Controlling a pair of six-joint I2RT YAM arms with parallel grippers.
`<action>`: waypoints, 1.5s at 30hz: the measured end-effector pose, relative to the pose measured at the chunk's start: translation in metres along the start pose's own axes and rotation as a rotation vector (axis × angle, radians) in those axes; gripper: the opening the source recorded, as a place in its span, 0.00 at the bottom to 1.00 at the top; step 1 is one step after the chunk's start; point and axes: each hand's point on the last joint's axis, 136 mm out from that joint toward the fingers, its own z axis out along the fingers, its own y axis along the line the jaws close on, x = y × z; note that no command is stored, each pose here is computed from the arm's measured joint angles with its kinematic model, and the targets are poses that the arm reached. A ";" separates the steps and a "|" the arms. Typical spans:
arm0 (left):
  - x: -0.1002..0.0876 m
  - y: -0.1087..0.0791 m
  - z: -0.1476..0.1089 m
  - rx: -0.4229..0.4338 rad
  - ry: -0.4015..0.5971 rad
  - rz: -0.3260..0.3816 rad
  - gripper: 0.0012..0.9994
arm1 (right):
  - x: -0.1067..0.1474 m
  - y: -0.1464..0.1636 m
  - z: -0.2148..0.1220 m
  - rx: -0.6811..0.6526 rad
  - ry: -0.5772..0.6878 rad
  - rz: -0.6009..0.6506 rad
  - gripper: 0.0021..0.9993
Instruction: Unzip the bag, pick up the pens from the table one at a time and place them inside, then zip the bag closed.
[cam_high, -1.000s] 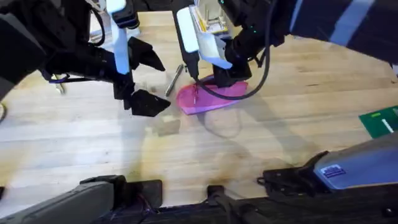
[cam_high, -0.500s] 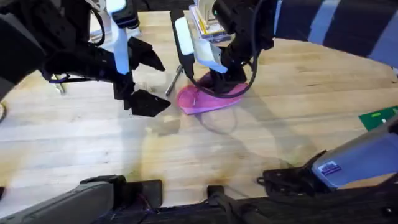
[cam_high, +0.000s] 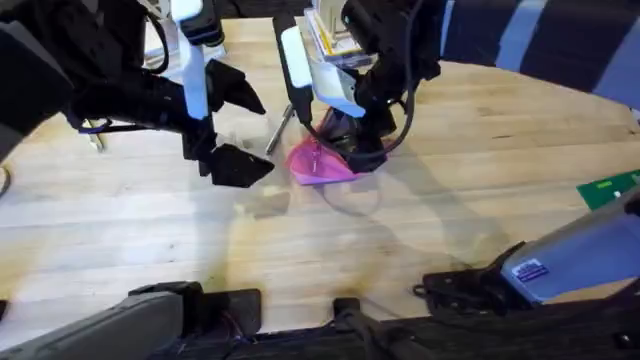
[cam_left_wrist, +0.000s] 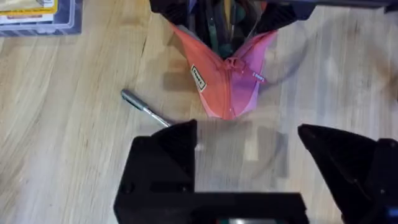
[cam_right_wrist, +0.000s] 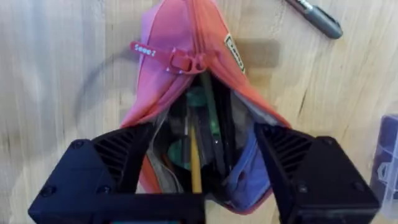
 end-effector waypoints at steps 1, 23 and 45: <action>0.000 0.000 0.000 0.000 0.000 0.000 0.99 | 0.000 0.000 0.000 0.000 0.000 0.000 1.00; 0.000 0.022 -0.001 -0.086 0.011 -0.003 0.99 | -0.023 0.009 -0.088 0.195 -0.118 0.118 1.00; -0.035 0.094 0.001 -0.501 0.077 -0.420 0.99 | -0.035 0.048 -0.190 0.382 -0.352 0.460 1.00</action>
